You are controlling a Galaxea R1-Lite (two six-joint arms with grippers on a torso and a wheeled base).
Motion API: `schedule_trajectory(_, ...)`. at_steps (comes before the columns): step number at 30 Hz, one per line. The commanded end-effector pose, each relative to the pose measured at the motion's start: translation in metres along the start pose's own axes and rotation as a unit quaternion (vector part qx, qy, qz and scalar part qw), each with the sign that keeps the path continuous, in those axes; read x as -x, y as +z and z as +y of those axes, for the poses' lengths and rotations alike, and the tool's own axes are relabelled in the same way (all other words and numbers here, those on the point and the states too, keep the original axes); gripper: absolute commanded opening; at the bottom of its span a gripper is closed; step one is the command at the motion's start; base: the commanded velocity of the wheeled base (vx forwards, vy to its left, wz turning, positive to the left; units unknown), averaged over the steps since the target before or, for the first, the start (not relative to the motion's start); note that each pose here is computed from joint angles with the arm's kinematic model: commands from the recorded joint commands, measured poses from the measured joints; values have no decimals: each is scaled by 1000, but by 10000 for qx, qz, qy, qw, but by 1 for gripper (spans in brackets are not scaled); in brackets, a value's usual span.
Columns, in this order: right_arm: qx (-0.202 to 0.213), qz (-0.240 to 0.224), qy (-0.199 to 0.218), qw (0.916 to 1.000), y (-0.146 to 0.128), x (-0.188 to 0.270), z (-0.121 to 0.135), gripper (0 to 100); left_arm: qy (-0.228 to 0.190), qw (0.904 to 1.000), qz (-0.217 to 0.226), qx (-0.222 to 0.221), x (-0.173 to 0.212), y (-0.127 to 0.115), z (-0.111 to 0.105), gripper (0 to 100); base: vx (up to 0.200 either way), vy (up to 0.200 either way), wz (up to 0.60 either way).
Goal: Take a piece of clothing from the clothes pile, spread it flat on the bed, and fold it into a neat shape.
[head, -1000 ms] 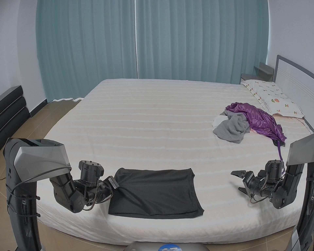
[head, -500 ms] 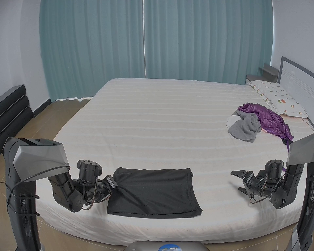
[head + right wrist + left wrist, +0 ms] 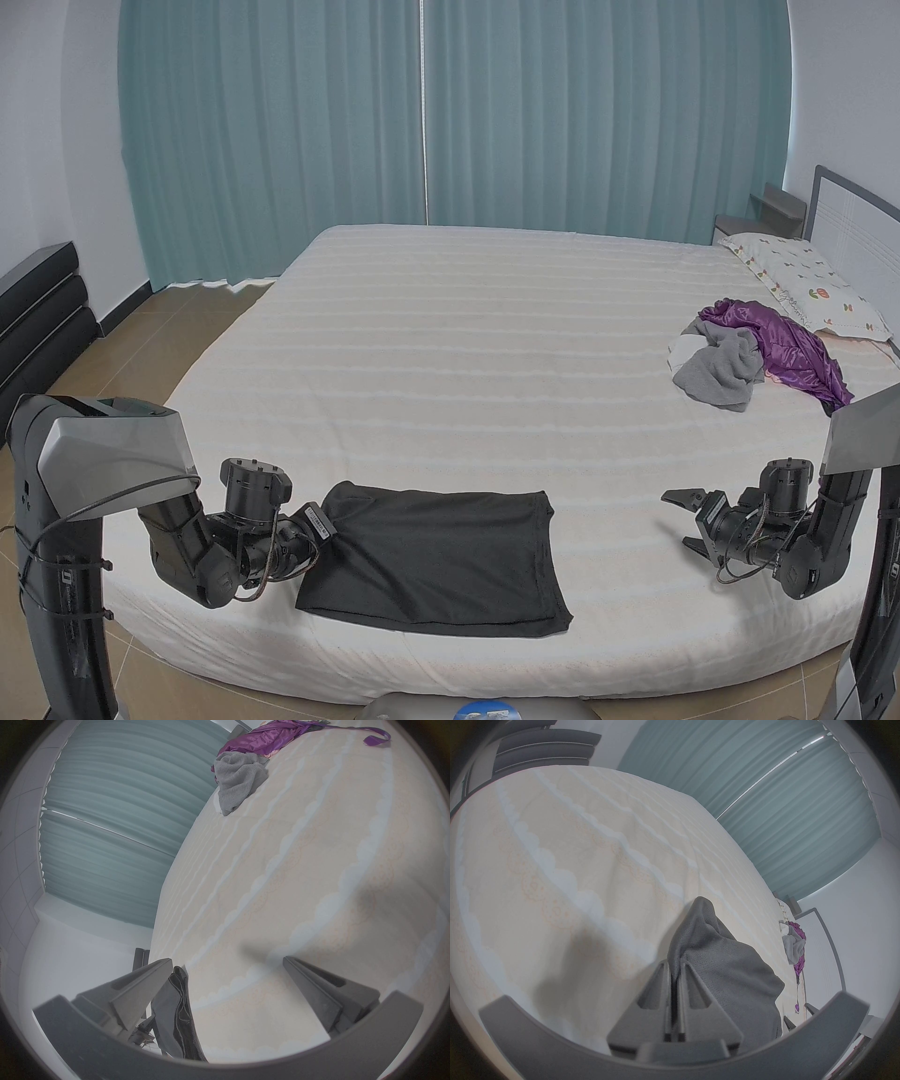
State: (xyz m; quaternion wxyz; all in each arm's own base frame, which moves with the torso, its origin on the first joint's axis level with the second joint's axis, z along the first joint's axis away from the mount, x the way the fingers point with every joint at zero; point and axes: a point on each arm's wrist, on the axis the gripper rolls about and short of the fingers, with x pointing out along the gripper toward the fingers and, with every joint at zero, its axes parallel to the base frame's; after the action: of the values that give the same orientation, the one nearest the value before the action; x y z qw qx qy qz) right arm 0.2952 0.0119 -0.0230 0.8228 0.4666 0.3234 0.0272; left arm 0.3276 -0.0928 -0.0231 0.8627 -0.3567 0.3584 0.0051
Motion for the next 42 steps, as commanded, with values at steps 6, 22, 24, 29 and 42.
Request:
schedule_trajectory(6,-2,8,-2,10000,0,0,0,100,-4,10000,4,13,0,0,0,100,0,0,0)
schedule_trajectory(22,-8,-21,16,10000,1,0,0,100,-180,9978,-265,579,13,21,-4,100,0,0,0)
schedule_trajectory(24,-46,-58,46,10000,3,-1,1,100,-217,9964,-386,723,18,28,-4,100,0,0,0)
schedule_trajectory(29,-269,-203,218,9992,9,5,12,100,-368,9921,-770,921,38,53,-7,100,0,0,0)
schedule_trajectory(42,244,-1222,1317,9834,31,83,79,100,-1047,9782,-1577,849,103,83,-36,100,0,0,0)
